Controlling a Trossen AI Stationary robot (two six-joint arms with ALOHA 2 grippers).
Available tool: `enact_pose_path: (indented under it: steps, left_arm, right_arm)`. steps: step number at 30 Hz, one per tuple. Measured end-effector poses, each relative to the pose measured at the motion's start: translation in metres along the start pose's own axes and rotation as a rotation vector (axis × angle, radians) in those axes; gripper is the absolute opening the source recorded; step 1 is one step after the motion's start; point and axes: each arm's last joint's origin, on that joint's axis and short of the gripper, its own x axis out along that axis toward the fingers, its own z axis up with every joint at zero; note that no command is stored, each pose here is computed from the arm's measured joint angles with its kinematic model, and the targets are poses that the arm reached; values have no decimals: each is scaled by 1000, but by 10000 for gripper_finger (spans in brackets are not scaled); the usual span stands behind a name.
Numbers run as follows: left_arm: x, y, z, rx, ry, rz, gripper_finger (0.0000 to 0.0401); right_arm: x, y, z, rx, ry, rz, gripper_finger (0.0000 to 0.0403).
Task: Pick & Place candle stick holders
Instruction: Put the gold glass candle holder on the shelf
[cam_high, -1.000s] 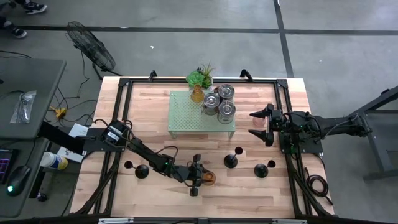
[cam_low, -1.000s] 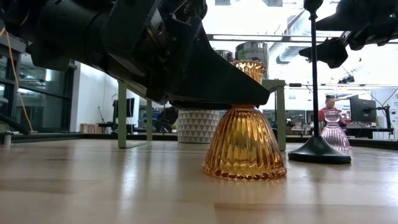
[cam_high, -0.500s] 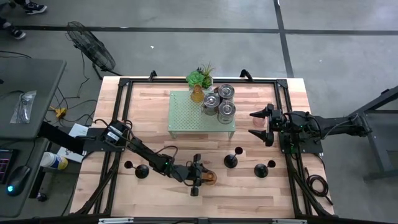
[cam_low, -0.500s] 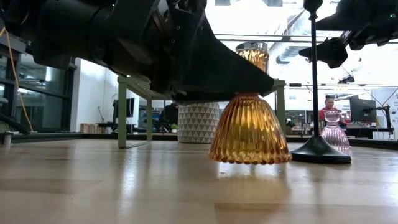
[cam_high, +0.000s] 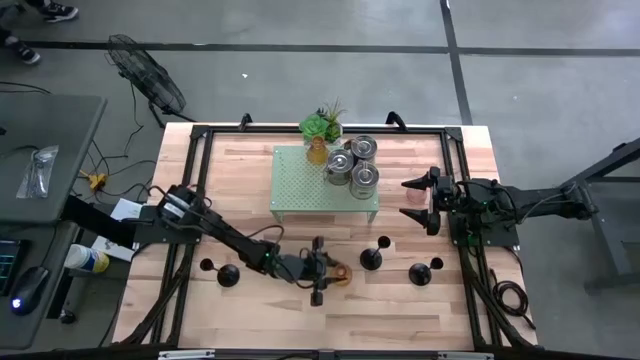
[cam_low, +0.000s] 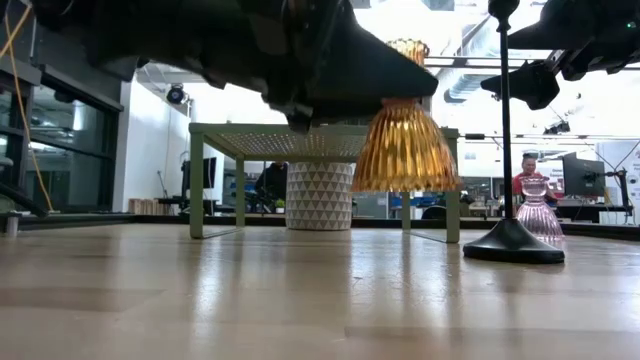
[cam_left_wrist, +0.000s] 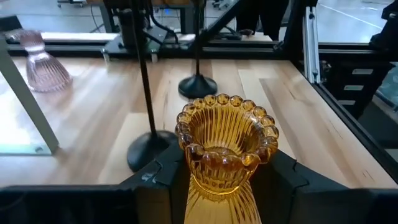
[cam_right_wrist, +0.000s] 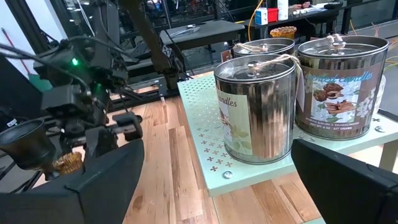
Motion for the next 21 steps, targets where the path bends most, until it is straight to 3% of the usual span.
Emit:
enact_pose_path:
  steps: [21]
  left_arm:
    - [-26,32,72,37,-91,55,129]
  right_arm:
    - [0,0,0,0,0,0,400]
